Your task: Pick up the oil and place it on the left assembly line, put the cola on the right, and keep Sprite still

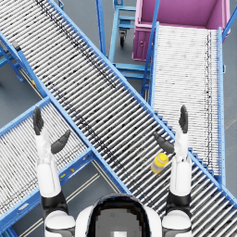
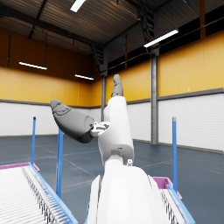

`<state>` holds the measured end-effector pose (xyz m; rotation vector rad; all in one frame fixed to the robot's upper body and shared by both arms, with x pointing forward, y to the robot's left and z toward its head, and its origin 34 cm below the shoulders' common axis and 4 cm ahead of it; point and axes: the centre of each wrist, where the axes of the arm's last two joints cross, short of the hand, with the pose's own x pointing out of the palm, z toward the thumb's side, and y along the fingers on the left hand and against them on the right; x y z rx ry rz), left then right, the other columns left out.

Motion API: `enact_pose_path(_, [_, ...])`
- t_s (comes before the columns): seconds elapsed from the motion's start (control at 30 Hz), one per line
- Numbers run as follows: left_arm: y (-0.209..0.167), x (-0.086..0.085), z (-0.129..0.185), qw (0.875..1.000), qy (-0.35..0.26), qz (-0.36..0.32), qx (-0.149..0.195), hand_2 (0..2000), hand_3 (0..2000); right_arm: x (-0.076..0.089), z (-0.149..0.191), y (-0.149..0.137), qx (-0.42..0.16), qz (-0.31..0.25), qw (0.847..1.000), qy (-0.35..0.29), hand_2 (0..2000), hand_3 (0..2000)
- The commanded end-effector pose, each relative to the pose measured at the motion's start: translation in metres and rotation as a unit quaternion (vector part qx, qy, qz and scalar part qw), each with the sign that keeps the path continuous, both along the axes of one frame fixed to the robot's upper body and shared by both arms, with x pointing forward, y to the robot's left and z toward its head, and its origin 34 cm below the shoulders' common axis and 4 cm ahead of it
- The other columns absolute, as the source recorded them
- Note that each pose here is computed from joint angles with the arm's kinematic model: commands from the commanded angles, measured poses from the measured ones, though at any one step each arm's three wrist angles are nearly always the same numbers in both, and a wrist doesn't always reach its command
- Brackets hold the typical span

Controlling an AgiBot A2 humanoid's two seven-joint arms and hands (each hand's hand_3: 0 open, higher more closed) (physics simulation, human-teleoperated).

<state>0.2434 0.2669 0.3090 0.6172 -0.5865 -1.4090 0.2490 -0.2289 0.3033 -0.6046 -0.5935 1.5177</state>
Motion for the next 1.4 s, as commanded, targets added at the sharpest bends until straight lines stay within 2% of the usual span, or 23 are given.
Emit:
enact_pose_path(0.03, [0.000,0.000,0.000,1.000,0.000,0.000,0.000,0,0,-0.001,0.001,0.000,0.001,-0.001,1.000,-0.003,0,0])
enact_pose_path(1.1, [-0.004,-0.005,-0.003,1.000,-0.003,-0.004,-0.010,0,0,-0.006,0.010,-0.001,0.015,-0.005,1.000,-0.025,0,0])
enact_pose_path(1.3, [-0.008,-0.005,0.001,1.000,-0.009,-0.012,-0.006,0,0,-0.008,0.000,-0.001,0.020,-0.006,1.000,-0.010,0,0])
enact_pose_path(1.4, [-0.009,-0.006,0.001,1.000,-0.011,-0.014,-0.006,0,0,-0.016,-0.011,0.006,0.017,0.006,1.000,0.005,0,0])
